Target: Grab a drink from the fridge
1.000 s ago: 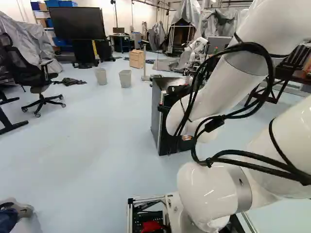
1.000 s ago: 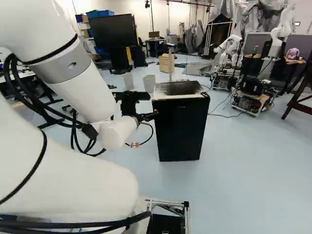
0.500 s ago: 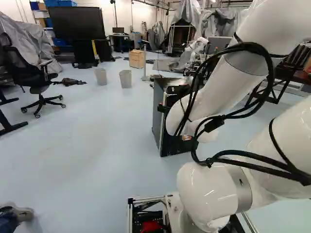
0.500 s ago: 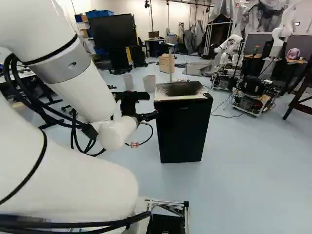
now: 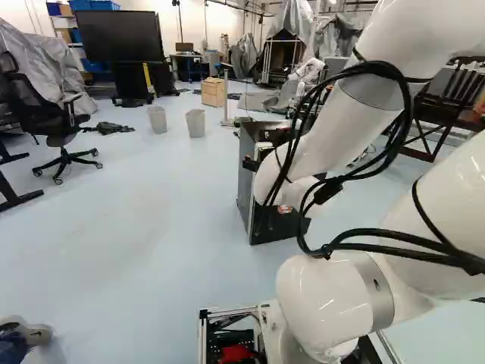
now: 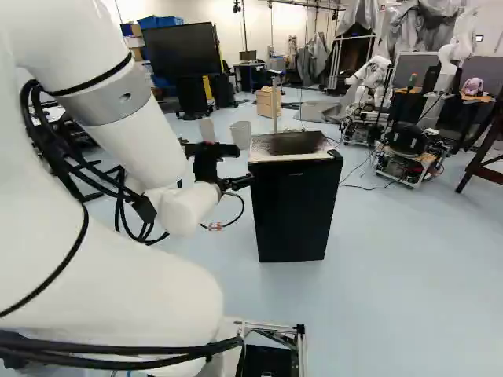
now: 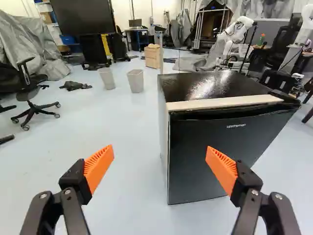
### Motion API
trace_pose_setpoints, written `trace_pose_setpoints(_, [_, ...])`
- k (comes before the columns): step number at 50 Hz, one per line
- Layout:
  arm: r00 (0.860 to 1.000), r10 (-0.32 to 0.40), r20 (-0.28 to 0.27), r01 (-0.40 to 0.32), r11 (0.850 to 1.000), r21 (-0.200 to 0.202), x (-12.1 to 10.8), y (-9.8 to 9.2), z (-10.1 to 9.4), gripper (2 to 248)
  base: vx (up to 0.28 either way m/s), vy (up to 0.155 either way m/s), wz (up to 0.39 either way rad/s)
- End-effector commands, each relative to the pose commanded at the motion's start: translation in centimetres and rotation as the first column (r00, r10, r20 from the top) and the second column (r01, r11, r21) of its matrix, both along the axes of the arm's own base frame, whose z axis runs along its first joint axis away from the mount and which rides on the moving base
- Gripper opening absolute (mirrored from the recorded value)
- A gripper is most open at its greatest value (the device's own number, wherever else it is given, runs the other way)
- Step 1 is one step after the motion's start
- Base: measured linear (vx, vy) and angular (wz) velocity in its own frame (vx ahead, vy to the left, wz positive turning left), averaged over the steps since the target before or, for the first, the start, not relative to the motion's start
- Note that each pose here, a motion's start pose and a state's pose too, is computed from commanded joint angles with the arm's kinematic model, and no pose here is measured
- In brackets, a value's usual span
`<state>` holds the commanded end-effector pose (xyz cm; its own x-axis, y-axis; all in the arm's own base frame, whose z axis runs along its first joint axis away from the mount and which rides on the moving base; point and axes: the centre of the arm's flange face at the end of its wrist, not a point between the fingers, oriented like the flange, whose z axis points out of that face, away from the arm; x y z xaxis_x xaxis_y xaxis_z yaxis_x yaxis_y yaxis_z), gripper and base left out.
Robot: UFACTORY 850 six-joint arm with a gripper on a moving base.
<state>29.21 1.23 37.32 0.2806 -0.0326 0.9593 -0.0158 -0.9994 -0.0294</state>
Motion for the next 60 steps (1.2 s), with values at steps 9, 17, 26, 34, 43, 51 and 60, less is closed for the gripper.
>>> trace_pose_setpoints(9, [1.0,-0.01,0.022,0.009,1.0,0.015,0.8,0.7,0.3,247,0.0,0.0,0.0])
trace_pose_setpoints(17, [0.999,-0.022,0.033,0.021,0.999,0.029,1.4,1.4,0.5,247,0.0,0.0,0.0])
trace_pose_setpoints(26, [0.998,-0.037,0.041,0.036,0.998,0.046,2.1,2.1,0.6,247,0.0,0.0,0.0])
trace_pose_setpoints(34, [0.998,-0.053,0.039,0.051,0.997,0.061,2.9,2.8,0.7,247,0.0,0.0,0.0])
trace_pose_setpoints(43, [0.997,-0.074,0.033,0.071,0.994,0.077,4.1,3.6,0.7,247,0.0,0.0,0.0])
trace_pose_setpoints(51, [0.995,-0.095,0.024,0.093,0.992,0.091,5.2,4.3,0.7,247,0.0,0.0,0.0])
trace_pose_setpoints(60, [0.993,-0.118,0.0,0.117,0.988,0.1,6.1,5.2,-0.1,247,0.0,0.0,0.0])
